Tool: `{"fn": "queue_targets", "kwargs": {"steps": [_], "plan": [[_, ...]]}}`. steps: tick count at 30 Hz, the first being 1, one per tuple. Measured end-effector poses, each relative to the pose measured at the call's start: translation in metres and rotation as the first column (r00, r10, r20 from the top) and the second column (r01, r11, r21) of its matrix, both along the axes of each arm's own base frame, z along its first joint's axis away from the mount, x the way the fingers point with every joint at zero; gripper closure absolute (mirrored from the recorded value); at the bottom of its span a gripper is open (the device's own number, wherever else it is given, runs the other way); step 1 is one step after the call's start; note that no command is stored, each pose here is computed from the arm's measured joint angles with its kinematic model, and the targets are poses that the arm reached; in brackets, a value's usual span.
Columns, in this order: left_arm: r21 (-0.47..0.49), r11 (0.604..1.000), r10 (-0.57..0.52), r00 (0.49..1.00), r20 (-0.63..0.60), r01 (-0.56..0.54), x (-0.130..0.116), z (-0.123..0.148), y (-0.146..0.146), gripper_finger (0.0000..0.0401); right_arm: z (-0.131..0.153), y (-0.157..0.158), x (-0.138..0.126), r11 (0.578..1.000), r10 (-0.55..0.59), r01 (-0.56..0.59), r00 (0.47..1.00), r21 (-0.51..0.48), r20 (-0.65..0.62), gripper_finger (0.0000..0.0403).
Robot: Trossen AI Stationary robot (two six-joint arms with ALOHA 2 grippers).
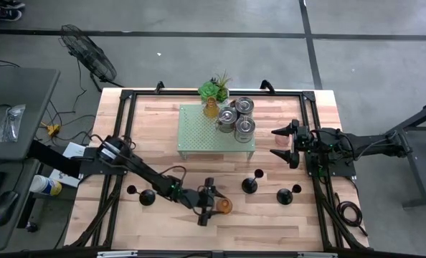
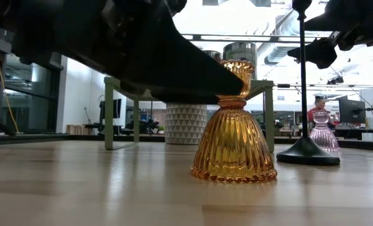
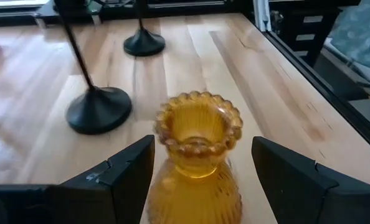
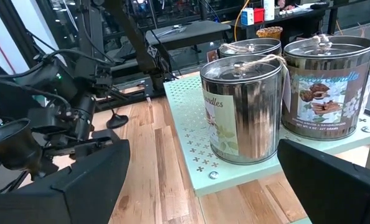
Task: Pick & Place candle stick holders
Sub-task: Put the gold glass candle holder on the shelf
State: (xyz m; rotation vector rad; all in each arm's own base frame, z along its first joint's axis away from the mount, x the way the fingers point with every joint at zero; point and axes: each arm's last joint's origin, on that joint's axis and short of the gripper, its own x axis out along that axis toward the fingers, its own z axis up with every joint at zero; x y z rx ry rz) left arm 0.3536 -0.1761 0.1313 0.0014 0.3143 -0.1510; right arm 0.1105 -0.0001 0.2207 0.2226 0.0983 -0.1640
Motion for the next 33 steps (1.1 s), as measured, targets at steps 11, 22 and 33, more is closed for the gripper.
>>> {"fn": "queue_targets", "kwargs": {"steps": [11, 22, 33], "plan": [[-0.025, 1.000, 0.020, 0.999, 0.027, -0.019, 0.0098, -0.0086, -0.0047, 0.0139, 0.0000, 0.0000, 0.0000, 1.000, 0.000, 0.000, 1.000, 0.000, 0.000, 0.0003], [-0.034, 0.997, 0.069, 0.997, 0.030, -0.068, 0.0102, -0.0083, -0.0032, 0.0139, 0.0000, 0.0000, 0.0000, 1.000, 0.000, 0.000, 1.000, 0.000, 0.000, 0.0003], [-0.055, 0.995, 0.080, 0.996, 0.027, -0.079, 0.0102, -0.0084, -0.0030, 0.0192, 0.0000, 0.0000, 0.0000, 1.000, 0.000, 0.000, 1.000, 0.000, 0.000, 0.0003]]}}
